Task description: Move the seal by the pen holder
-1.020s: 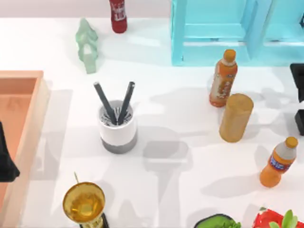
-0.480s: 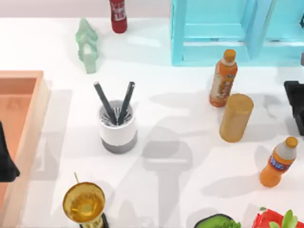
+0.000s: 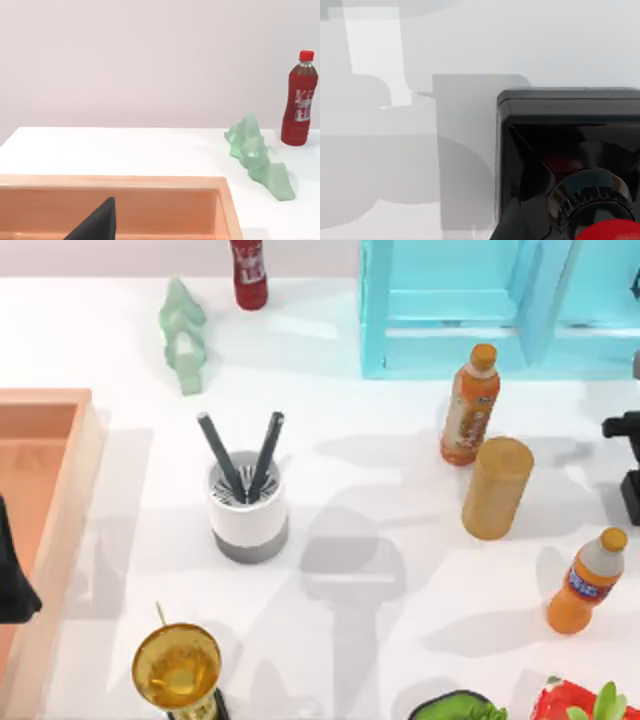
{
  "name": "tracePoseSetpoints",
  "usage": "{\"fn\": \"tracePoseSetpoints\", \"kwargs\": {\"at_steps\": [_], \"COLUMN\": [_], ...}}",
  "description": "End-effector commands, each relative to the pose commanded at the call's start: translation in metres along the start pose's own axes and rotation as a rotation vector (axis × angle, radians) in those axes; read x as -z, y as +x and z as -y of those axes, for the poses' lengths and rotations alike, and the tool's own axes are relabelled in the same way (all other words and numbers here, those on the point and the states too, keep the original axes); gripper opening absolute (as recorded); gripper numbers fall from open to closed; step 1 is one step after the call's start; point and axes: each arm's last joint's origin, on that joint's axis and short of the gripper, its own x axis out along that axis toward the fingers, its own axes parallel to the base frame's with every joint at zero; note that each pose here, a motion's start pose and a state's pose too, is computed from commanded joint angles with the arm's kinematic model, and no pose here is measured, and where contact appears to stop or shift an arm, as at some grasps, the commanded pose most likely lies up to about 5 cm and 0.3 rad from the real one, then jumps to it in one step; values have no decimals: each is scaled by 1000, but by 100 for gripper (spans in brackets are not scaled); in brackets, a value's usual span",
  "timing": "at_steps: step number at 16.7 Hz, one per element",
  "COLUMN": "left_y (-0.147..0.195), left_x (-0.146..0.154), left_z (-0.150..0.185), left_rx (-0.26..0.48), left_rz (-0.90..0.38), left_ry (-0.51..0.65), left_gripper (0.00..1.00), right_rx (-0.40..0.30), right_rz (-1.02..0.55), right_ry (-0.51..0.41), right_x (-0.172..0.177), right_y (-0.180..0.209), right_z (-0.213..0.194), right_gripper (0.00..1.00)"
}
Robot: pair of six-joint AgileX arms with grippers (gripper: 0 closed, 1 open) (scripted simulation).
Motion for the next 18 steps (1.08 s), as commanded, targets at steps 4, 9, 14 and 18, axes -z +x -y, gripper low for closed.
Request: {"fn": "tracePoseSetpoints", "kwargs": {"at_steps": [4,9,14,18], "left_y": [0,0,0,0], "left_x": [0,0,0,0], "left_z": [0,0,0,0], "left_rx": [0,0,0,0], "left_rz": [0,0,0,0], "left_ry": [0,0,0,0], "left_gripper": [100,100,100,100], "right_rx": [0,0,1,2], "right_rz": [0,0,1,-13], "right_ry": [0,0,0,-2], "right_x": [0,0,0,-10], "right_y": [0,0,-1,-21], "right_z": [0,0,-1,-26], "right_gripper": [2,0,0,0]}}
